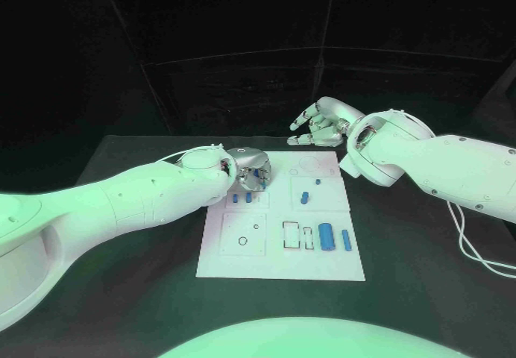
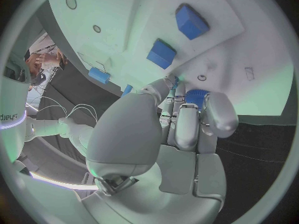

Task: Assemble the parts on the task board

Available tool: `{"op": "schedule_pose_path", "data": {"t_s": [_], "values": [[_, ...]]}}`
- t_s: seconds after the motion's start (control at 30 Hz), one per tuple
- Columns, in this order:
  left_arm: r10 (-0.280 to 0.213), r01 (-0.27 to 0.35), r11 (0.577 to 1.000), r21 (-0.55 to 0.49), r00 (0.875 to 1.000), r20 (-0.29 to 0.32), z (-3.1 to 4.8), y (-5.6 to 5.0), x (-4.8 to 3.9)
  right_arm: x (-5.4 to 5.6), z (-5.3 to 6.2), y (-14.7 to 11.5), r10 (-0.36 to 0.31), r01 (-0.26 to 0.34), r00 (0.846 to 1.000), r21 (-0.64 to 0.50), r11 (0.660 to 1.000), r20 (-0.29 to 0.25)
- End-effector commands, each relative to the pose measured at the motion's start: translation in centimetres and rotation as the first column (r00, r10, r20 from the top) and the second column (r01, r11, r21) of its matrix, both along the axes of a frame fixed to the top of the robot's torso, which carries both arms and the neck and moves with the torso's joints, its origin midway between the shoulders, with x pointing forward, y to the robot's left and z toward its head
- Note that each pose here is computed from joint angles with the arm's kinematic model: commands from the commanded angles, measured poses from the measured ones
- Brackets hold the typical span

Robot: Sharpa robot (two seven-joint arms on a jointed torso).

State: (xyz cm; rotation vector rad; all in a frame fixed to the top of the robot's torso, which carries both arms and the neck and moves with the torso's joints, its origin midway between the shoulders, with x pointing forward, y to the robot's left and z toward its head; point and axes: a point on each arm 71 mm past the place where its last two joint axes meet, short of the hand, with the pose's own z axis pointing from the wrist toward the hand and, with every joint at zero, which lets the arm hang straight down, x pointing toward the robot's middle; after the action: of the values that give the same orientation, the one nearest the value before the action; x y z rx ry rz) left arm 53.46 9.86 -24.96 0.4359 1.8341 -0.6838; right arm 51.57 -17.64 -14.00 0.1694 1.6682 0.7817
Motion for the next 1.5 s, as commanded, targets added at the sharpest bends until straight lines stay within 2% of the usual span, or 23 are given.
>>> {"op": "schedule_pose_path", "data": {"t_s": [0.03, 0.3, 0.4, 0.5, 0.67, 0.9, 1.5], "values": [[-0.004, 0.005, 0.999, -0.043, 1.000, 0.023, 0.53, 0.1, -0.22, 0.0, 0.1, 0.1, 0.008, -0.008, 1.000, 0.001, 1.000, 0.004], [0.025, -0.020, 0.990, -0.140, 0.999, 0.040, 2.66, 0.9, -0.29, 0.1, 0.1, -0.1, 0.005, -0.005, 1.000, 0.000, 1.000, 0.004], [0.036, -0.030, 0.987, -0.155, 0.999, 0.037, 3.10, 1.4, -0.35, 0.1, 0.1, -0.1, 0.005, -0.005, 1.000, 0.000, 1.000, 0.003], [0.058, -0.055, 0.985, -0.161, 0.998, 0.015, 3.31, 2.6, -0.43, 0.1, 0.1, -0.2, 0.003, -0.003, 1.000, -0.002, 1.000, 0.003], [0.090, -0.091, 0.984, -0.152, 0.996, -0.014, 3.25, 4.3, -0.44, 0.1, 0.1, -0.4, 0.000, 0.000, 1.000, -0.003, 1.000, 0.002], [0.123, -0.127, 0.983, -0.130, 0.992, -0.040, 2.99, 5.9, -0.26, 0.1, 0.1, -0.5, -0.002, 0.002, 1.000, -0.004, 1.000, 0.002], [0.139, -0.146, 0.986, -0.083, 0.986, -0.091, 1.51, 6.0, 0.10, 0.1, 0.1, -0.4, 0.001, -0.001, 1.000, -0.003, 1.000, 0.002]]}}
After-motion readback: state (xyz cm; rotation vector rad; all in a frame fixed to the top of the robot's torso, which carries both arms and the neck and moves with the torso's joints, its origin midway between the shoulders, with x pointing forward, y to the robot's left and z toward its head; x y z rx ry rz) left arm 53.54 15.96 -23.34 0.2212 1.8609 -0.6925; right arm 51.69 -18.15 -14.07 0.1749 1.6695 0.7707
